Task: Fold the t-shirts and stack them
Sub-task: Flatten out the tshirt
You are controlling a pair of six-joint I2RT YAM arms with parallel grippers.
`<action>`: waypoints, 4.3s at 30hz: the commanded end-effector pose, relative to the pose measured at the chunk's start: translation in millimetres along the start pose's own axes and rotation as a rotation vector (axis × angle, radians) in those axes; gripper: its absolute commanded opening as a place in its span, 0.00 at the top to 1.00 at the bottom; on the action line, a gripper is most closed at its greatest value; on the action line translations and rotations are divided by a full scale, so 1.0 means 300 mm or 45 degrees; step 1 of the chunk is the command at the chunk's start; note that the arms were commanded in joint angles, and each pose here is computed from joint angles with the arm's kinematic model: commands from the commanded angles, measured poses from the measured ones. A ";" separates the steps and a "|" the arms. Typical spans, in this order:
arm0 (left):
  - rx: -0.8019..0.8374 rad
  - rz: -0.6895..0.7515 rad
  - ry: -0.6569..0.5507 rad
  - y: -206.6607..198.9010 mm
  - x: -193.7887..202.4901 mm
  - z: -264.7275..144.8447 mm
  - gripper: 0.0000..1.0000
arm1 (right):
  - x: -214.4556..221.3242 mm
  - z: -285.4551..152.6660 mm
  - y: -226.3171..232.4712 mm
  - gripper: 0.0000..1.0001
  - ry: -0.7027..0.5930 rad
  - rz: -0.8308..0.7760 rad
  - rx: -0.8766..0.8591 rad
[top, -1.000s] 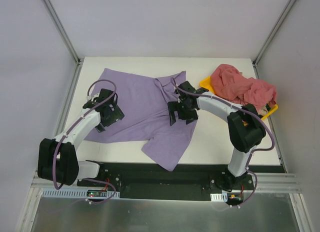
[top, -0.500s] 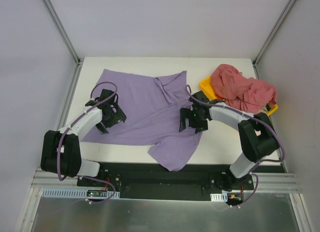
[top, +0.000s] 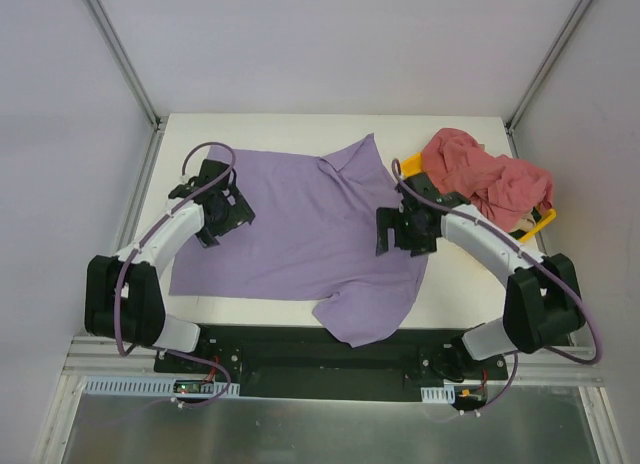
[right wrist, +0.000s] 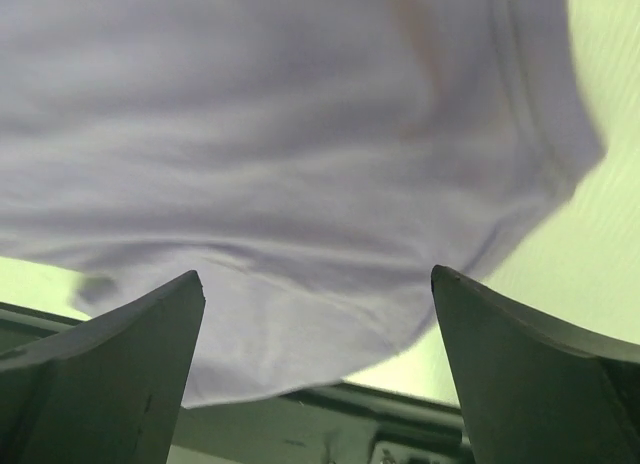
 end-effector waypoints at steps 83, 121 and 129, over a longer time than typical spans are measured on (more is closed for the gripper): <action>-0.097 0.067 0.192 0.045 -0.067 0.112 0.01 | -0.595 0.296 0.423 0.73 -0.033 0.368 -0.190; -0.069 0.091 0.121 0.041 -0.093 0.066 0.01 | -0.881 0.089 0.532 0.04 -0.449 -0.018 -0.407; -0.044 0.077 0.077 0.044 -0.096 0.028 0.01 | -0.638 -0.028 0.361 0.04 -0.257 -0.090 -0.175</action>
Point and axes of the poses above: each gripper's point midway between its finger pads, its own z axis out along the fingers, its own y axis along the line the jaws close on, x = y × z, the point moved 8 cm from there along -z, back along the fingers, and after that the axes turned 15 degrees about z, right-handed, at the moved point
